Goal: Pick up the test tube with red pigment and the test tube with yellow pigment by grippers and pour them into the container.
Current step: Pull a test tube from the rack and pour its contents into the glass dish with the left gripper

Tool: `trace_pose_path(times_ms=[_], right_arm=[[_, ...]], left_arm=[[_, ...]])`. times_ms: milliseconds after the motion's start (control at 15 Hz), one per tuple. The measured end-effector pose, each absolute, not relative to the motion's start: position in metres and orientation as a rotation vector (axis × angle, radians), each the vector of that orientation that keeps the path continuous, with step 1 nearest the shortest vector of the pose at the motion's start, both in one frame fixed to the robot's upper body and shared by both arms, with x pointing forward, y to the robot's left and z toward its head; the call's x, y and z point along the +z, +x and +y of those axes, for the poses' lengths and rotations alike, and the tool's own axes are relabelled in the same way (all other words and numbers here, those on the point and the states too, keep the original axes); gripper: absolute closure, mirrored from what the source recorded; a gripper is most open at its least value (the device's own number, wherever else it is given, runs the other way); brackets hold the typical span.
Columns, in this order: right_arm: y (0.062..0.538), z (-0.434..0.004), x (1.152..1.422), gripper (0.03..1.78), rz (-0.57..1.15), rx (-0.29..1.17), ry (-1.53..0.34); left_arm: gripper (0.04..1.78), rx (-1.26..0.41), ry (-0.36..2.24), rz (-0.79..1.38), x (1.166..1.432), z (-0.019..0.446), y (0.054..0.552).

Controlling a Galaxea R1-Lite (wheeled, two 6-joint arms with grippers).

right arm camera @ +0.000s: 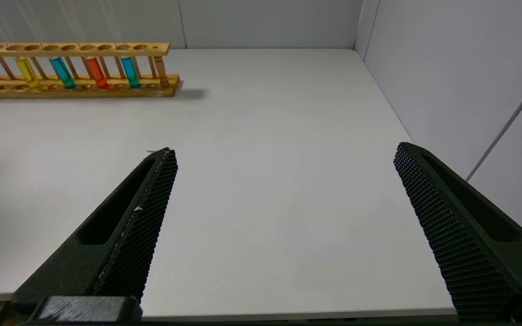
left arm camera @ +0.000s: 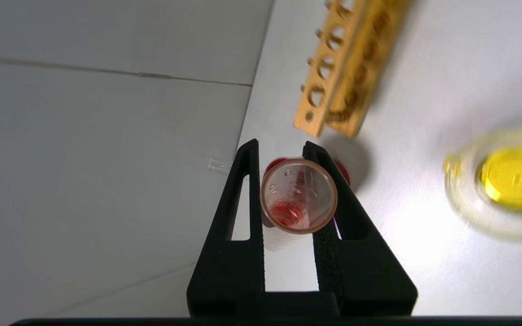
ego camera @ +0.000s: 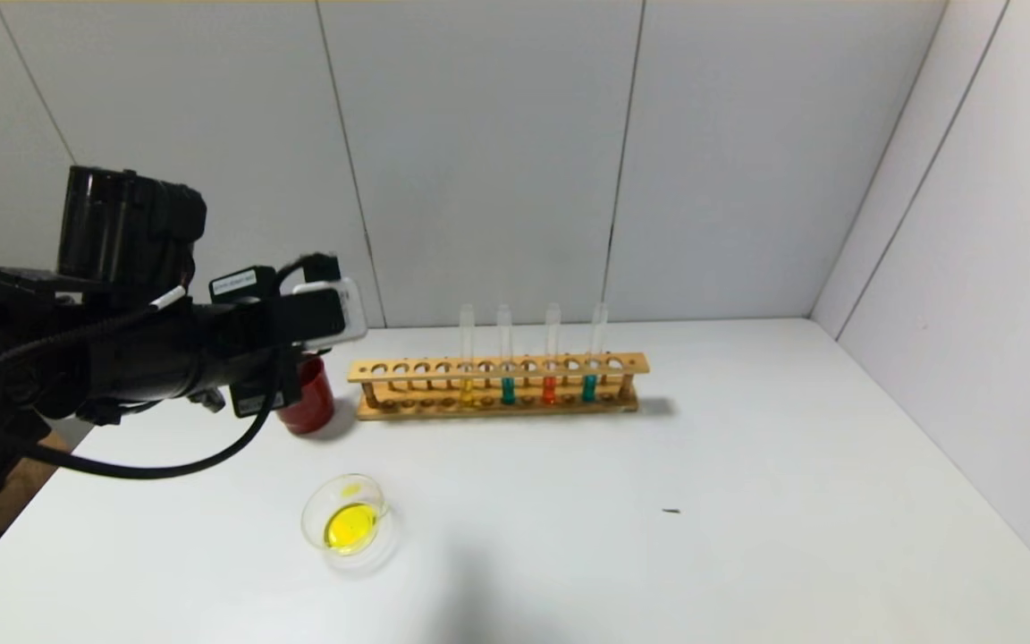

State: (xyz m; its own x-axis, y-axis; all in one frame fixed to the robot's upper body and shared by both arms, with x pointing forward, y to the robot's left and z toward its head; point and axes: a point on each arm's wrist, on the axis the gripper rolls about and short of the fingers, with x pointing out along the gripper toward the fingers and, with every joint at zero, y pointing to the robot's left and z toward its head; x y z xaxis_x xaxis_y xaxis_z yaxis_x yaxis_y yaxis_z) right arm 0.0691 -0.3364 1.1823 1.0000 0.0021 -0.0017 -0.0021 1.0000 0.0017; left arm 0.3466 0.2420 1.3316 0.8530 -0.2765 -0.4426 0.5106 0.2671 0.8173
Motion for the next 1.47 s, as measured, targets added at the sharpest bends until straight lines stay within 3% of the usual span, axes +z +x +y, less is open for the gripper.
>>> trace_pose_path(times_ms=[533, 1467], right_arm=[[0.069, -0.336, 1.182, 0.06, 0.002, 0.002, 0.002], [0.069, -0.336, 1.182, 0.06, 0.001, 0.003, 0.002]], left_arm=[[1.47, -0.732, 1.700, 0.234, 1.287, 0.254, 0.334], [1.47, -0.771, 2.241, 0.185, 1.255, 0.263, 0.389]])
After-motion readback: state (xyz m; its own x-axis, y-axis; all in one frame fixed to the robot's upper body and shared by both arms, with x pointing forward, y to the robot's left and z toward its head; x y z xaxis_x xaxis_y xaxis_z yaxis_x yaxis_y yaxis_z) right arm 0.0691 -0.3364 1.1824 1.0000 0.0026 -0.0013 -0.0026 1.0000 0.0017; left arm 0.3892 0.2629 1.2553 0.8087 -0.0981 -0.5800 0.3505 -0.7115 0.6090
